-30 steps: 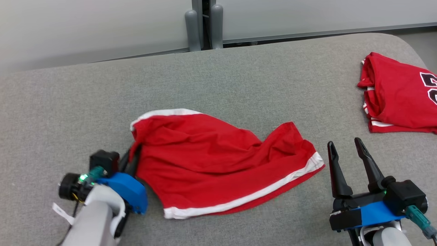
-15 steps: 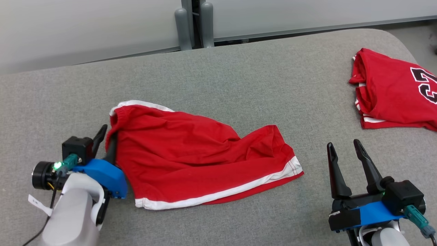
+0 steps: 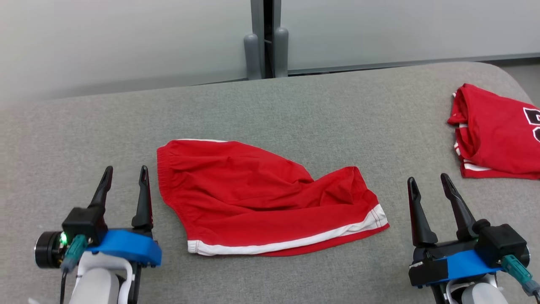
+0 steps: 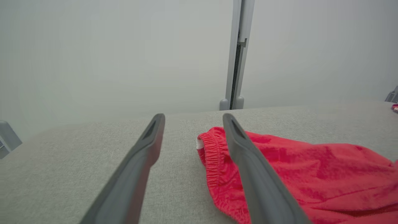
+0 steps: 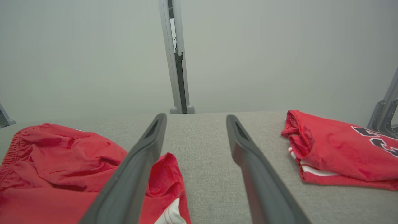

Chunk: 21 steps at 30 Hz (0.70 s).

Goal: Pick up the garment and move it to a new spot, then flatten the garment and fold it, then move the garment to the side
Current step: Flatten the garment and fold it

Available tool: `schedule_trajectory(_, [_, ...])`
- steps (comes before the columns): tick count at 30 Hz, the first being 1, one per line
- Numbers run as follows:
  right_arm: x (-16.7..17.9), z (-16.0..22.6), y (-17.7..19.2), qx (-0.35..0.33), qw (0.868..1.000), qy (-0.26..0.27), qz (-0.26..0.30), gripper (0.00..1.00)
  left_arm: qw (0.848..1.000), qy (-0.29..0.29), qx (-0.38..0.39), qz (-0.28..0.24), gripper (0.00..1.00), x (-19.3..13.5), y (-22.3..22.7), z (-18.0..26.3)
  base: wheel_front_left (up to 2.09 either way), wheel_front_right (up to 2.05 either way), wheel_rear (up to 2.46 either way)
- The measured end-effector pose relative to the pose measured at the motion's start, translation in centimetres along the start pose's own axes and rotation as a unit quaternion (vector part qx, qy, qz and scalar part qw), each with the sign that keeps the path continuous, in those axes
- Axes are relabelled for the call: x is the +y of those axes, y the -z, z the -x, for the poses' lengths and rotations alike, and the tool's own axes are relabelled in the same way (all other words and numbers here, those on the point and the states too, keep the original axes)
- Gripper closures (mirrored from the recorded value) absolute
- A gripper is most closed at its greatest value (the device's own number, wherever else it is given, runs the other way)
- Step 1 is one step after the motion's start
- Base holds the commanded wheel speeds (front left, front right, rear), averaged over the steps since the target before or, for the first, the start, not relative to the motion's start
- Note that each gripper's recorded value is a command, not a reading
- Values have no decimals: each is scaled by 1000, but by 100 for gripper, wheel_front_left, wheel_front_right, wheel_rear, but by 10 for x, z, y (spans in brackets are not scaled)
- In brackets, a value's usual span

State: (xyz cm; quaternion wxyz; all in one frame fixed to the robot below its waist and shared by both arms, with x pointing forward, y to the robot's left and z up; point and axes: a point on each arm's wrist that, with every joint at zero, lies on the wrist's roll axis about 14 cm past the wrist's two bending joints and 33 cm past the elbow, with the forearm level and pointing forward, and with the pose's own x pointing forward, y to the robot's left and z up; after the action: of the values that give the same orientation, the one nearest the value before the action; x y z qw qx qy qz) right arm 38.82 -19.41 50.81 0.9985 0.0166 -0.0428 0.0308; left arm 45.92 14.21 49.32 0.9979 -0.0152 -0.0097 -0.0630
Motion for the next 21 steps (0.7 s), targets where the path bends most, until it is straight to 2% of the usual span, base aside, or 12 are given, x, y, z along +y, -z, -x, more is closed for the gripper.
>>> schedule_trajectory(9, [11, 4, -17, -25, 1000, -15, -1, 0, 998, -34, -50, 7, 0, 8, -28, 41, 0, 0, 0])
schedule_trajectory(21, [20, 16, -5, -5, 1000, -25, -3, 0, 998, -53, -33, 18, 0, 13, -15, 71, 0, 0, 0])
